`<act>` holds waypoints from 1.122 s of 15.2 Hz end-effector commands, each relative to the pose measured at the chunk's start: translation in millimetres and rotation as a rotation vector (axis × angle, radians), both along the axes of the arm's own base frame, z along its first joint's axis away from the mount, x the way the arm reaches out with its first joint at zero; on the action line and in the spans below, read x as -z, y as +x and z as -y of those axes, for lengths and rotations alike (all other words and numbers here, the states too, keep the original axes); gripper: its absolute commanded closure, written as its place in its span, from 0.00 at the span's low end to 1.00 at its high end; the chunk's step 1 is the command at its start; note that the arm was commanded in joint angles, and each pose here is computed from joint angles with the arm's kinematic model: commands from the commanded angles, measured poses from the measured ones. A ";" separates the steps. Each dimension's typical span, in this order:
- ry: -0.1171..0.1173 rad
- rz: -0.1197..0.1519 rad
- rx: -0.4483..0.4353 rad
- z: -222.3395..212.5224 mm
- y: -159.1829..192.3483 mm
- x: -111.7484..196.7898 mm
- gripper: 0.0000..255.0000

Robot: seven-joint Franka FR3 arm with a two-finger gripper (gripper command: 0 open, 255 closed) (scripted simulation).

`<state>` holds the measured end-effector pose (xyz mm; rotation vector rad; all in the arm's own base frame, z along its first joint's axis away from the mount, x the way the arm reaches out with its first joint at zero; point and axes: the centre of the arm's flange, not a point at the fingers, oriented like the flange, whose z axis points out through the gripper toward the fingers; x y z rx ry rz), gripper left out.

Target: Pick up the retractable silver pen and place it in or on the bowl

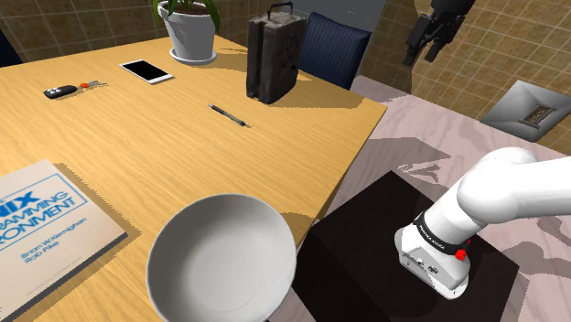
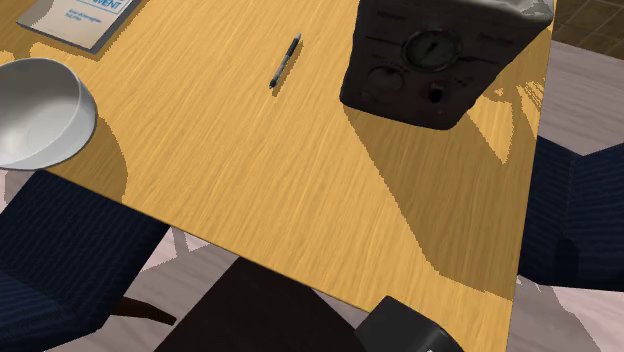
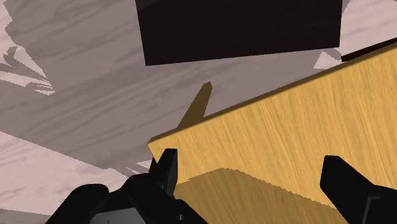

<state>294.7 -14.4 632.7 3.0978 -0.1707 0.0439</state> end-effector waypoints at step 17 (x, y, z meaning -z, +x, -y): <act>0.049 -0.018 -0.183 -143.2 132.4 68.2 0.00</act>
